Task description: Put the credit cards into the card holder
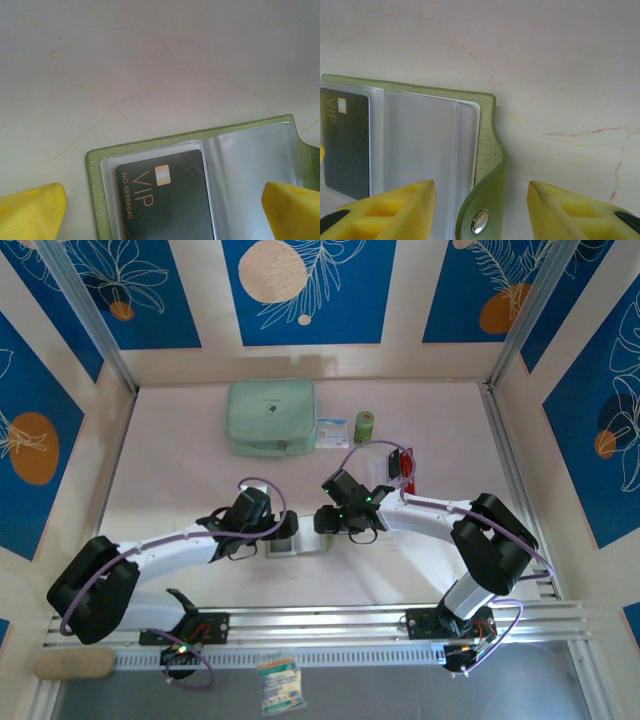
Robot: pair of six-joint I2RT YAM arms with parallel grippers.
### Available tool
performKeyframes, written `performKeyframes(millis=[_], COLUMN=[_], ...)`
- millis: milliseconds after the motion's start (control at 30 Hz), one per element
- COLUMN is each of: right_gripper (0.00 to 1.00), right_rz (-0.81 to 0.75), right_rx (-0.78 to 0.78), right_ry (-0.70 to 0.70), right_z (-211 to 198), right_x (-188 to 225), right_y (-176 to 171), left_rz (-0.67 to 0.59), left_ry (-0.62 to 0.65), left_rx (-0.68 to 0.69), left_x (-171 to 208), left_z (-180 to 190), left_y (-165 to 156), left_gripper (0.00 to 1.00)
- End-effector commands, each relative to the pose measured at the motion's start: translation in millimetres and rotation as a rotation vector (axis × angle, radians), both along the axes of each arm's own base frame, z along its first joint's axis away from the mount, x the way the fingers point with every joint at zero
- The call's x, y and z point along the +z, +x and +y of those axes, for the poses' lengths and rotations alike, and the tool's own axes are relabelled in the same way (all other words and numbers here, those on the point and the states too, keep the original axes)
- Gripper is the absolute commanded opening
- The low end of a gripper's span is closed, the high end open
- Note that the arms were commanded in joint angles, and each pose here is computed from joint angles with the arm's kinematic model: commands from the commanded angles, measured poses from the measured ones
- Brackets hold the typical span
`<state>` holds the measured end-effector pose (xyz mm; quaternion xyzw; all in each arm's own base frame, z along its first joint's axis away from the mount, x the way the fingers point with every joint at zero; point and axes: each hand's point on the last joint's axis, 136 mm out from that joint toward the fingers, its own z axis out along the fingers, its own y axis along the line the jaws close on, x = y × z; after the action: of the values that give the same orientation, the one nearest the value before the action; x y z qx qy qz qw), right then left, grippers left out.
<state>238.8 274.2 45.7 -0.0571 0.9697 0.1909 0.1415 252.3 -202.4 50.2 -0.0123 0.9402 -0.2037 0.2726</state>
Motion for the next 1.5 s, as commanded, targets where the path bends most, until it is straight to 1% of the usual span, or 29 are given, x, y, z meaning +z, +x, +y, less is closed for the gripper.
performKeyframes(millis=[0,267,567,667,767,800,900,1000,1167,1233,1467], right_gripper=[0.51,0.50,0.48,0.40,0.25,0.21,0.15,0.10,0.07,0.05,0.04], right_rz=[0.027,0.056,0.007,-0.011,-0.023,-0.023,-0.018,-0.012,0.007,0.022,0.079], right_rx=[-0.007,-0.017,-0.022,-0.022,-0.015,-0.010,0.006,0.029,0.040,0.037,0.013], right_ry=[0.014,0.013,0.057,0.077,0.107,0.119,0.142,0.138,0.112,0.097,0.050], right_z=[-2.1,-4.2,-8.4,-8.2,-2.8,0.3,12.7,25.5,34.0,32.8,17.5], right_x=[-2.2,-11.7,15.9,24.9,32.6,34.0,35.5,32.6,16.0,7.1,-24.3], right_y=[-3.5,-6.7,-18.9,-24.2,-28.3,-29.2,-29.1,-27.3,-21.1,-19.7,-25.0], left_rz=[0.006,0.008,-0.001,-0.002,-0.002,-0.002,-0.002,-0.002,-0.002,0.001,0.002], left_ry=[-0.016,-0.021,-0.019,-0.014,-0.008,-0.006,-0.005,-0.008,-0.005,-0.003,-0.009], left_rx=[0.003,-0.004,0.008,0.015,0.022,0.026,0.033,0.040,0.043,0.043,0.038], left_x=[-3.8,-6.3,-5.4,-5.6,-6.6,-7.0,-8.1,-8.3,-8.9,-10.1,-10.3], left_z=[-0.8,-4.0,-1.4,0.1,2.1,3.0,4.3,5.0,6.0,6.0,4.6], left_y=[2.2,4.4,5.3,5.9,5.8,5.9,6.1,6.3,7.2,7.0,7.9], left_gripper=[1.00,1.00,1.00,1.00,1.00,1.00,1.00,1.00,1.00,1.00,1.00])
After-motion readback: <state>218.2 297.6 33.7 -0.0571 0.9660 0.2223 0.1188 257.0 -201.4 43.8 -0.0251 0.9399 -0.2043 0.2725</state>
